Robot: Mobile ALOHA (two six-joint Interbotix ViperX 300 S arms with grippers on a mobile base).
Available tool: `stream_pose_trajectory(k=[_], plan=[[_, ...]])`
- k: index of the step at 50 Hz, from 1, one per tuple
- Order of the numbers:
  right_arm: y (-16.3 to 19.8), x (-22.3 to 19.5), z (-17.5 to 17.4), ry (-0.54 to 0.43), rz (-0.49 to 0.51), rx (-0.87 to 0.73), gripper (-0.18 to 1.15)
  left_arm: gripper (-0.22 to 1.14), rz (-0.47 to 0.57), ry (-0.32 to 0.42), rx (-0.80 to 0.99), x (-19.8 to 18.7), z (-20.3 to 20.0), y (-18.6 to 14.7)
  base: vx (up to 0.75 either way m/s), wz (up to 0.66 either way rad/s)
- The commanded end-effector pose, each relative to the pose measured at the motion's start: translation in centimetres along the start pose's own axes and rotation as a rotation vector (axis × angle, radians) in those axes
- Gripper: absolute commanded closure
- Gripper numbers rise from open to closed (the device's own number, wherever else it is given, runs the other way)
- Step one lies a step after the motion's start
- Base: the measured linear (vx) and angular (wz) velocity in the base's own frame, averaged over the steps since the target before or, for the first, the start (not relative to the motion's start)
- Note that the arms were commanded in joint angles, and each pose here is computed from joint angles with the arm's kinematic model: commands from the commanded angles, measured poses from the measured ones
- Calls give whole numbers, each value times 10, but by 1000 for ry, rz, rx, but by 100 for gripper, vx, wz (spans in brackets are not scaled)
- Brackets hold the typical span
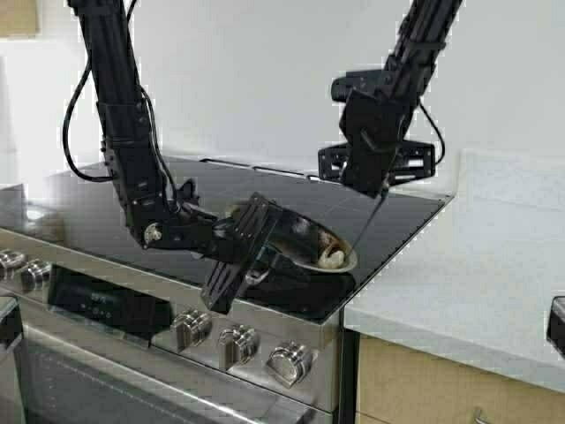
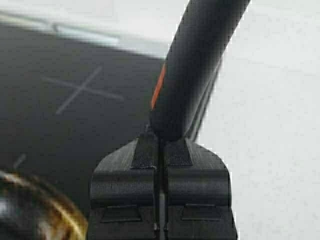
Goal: Add oil to the pan and cook the shrimp and serve it
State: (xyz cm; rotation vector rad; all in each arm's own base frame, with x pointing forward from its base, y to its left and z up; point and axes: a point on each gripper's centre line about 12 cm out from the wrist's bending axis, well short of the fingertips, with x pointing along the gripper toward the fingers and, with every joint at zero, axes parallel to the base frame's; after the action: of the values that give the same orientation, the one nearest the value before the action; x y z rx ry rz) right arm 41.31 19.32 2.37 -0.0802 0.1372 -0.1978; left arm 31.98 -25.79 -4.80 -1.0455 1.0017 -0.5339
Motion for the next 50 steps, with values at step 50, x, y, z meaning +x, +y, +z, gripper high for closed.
stream_pose_trajectory(k=[50], plan=[[4, -13, -67, 82, -12, 237, 90, 88, -55, 36, 4, 1, 0, -20, 0, 0]])
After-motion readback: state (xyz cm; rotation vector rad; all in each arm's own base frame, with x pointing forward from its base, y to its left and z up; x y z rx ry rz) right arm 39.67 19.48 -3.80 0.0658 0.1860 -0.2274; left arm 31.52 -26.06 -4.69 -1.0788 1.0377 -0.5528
